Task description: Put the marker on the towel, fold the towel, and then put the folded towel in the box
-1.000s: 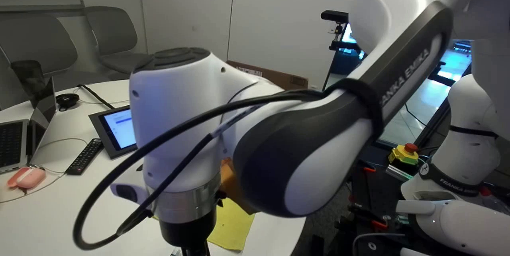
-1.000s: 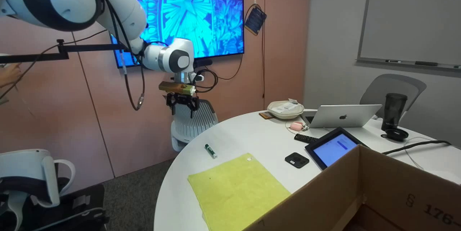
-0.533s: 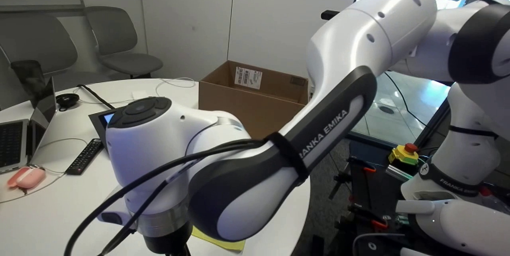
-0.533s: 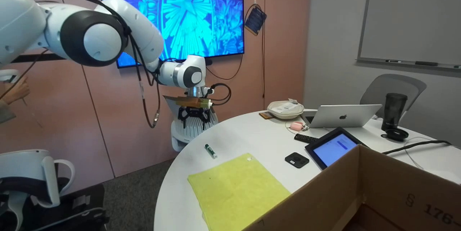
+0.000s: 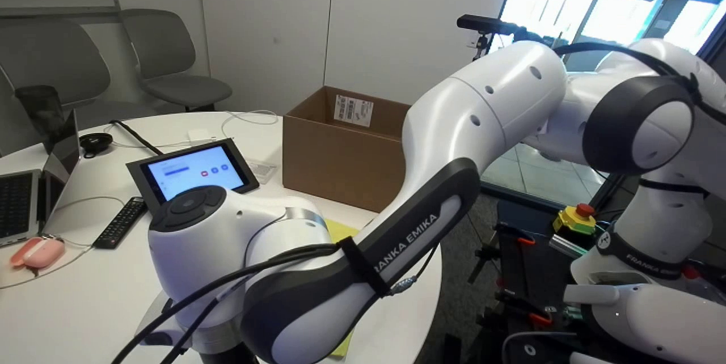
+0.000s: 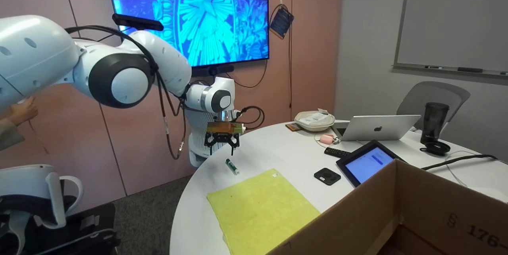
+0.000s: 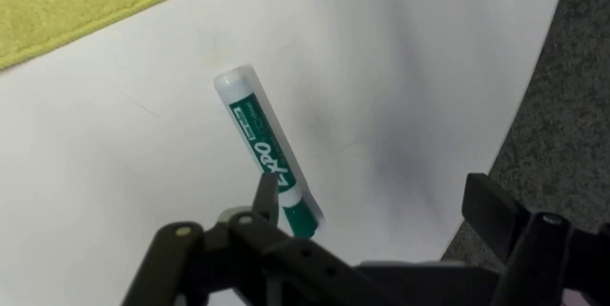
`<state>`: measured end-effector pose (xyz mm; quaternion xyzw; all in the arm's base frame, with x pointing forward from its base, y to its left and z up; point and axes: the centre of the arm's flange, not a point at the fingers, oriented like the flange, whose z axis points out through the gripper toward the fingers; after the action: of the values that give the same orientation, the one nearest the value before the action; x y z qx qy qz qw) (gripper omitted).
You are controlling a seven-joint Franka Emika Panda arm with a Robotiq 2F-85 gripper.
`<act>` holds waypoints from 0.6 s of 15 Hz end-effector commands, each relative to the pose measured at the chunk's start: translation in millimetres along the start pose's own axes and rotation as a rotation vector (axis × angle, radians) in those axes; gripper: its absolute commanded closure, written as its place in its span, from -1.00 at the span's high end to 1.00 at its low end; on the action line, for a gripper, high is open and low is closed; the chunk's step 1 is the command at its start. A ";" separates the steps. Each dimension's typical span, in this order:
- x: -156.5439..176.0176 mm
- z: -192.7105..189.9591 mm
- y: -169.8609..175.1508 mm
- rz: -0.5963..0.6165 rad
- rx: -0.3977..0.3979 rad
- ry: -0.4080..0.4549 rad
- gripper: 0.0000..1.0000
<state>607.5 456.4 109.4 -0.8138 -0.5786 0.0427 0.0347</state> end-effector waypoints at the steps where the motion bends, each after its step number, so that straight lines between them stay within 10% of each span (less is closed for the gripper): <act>1: 28.4 15.9 26.6 -0.071 -0.049 -0.024 1.00; 9: 44.8 47.5 47.1 -0.027 -0.054 -0.021 1.00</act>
<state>623.1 458.8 71.4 -0.8047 -0.5924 0.0355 0.0161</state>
